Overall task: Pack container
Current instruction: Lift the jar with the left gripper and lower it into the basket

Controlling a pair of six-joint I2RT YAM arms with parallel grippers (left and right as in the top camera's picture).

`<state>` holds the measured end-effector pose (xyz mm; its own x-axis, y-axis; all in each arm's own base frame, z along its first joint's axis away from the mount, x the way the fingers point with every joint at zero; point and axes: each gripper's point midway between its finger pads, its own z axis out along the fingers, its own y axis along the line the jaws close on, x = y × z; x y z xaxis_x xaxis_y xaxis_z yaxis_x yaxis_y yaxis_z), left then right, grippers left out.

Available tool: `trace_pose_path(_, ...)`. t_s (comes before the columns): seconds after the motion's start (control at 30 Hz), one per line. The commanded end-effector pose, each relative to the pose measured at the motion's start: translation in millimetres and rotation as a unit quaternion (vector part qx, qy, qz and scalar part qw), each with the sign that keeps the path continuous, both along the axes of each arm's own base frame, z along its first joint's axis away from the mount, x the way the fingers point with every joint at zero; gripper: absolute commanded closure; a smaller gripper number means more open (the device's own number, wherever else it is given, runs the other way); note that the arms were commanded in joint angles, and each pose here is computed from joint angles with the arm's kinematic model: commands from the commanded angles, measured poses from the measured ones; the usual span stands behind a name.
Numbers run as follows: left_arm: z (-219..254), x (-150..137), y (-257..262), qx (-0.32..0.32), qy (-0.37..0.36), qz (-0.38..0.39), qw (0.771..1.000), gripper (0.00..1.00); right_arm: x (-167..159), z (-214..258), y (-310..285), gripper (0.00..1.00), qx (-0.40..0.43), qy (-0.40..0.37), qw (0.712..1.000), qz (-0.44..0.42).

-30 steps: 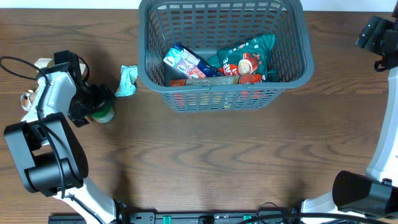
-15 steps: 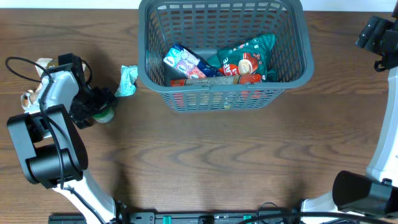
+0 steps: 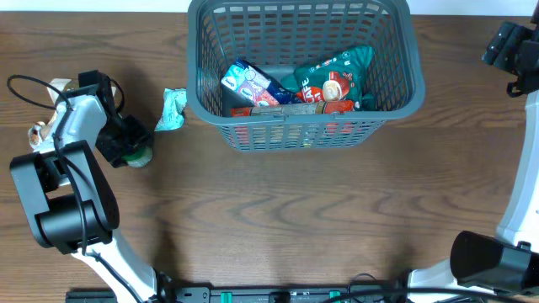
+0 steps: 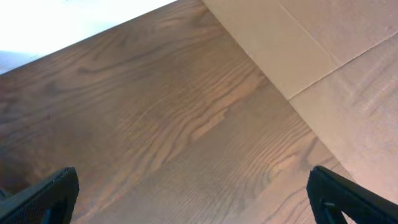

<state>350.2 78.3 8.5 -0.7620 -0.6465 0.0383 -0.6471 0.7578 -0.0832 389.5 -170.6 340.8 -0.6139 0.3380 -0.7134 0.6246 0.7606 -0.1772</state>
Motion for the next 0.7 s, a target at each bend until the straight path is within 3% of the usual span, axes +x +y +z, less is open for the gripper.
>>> trace_pose_path(0.0, -9, -2, 2, 0.001, 0.013, 0.004, 1.000, 0.94, -5, 12, -3, 0.01, -0.002, -0.019, 1.000, -0.010)
trace_pose_path(0.4, 16, 8, 5, 0.011, -0.025, 0.002, 1.000, 0.94, -5, 12, -3, 0.01, -0.002, -0.019, 1.000, -0.010)
trace_pose_path(0.67, 118, 44, 12, 0.043, -0.170, -0.007, 0.985, 0.94, -5, 12, -3, 0.01, -0.002, -0.019, 1.000, -0.010)
